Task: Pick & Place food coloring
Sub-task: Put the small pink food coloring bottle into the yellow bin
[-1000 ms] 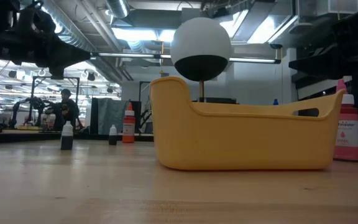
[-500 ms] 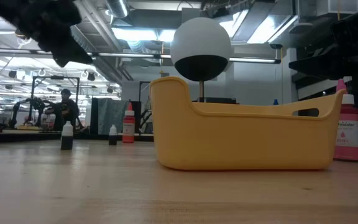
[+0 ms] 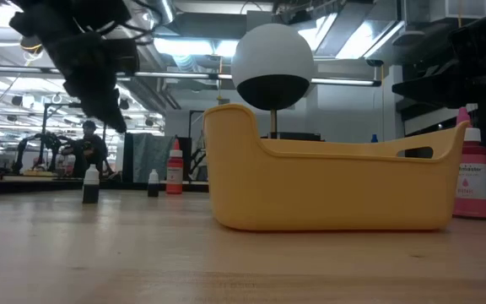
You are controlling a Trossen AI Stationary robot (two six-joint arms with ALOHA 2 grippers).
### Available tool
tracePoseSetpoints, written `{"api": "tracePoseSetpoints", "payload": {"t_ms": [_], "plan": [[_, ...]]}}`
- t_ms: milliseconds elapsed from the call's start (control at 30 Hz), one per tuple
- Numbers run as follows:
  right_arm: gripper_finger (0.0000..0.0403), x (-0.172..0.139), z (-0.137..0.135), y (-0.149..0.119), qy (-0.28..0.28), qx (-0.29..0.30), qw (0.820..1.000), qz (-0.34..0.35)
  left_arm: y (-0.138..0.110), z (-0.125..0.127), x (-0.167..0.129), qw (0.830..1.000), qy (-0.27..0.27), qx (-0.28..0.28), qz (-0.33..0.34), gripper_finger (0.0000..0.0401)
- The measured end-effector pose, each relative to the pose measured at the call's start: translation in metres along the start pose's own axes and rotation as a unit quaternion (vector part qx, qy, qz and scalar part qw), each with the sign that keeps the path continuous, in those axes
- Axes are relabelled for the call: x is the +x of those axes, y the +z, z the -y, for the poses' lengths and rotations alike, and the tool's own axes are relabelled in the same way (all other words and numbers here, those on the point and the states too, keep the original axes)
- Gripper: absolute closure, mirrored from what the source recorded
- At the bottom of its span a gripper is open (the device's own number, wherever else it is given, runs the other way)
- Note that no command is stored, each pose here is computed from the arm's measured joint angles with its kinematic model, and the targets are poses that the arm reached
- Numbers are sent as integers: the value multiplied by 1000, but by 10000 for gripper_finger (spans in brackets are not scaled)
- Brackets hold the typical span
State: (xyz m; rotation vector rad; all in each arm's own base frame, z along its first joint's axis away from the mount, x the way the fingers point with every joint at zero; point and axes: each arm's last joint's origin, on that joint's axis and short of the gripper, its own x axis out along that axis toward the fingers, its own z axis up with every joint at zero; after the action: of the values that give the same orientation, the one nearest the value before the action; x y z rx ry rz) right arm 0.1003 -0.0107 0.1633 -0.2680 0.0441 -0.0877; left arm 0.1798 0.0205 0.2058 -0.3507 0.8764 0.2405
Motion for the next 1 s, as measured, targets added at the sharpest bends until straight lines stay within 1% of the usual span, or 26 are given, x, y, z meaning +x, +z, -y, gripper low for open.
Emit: {"api": "tracePoseSetpoints", "payload": {"t_ms": [133,300,433,500,633,700,767,1000], "plan": [[386,0,0,0,0,0,1000,0,-3,5,9,999,-17,1,-31,298],[386,0,0,0,0,0,1000,0,-6,12,10,995,-72,-17,-60,238],[386,0,0,0,0,0,1000,0,-10,18,9,993,-90,-15,-76,205],[386,0,0,0,0,0,1000,0,-13,20,9,993,-78,-7,-85,197],[386,0,0,0,0,0,1000,0,-19,20,14,996,-6,12,-91,193],[386,0,0,0,0,0,1000,0,-21,20,18,994,15,18,-104,193],[386,0,0,0,0,0,1000,0,-23,19,22,993,28,20,-114,193],[386,0,0,0,0,0,1000,0,-27,19,38,987,46,27,-152,193]]}}
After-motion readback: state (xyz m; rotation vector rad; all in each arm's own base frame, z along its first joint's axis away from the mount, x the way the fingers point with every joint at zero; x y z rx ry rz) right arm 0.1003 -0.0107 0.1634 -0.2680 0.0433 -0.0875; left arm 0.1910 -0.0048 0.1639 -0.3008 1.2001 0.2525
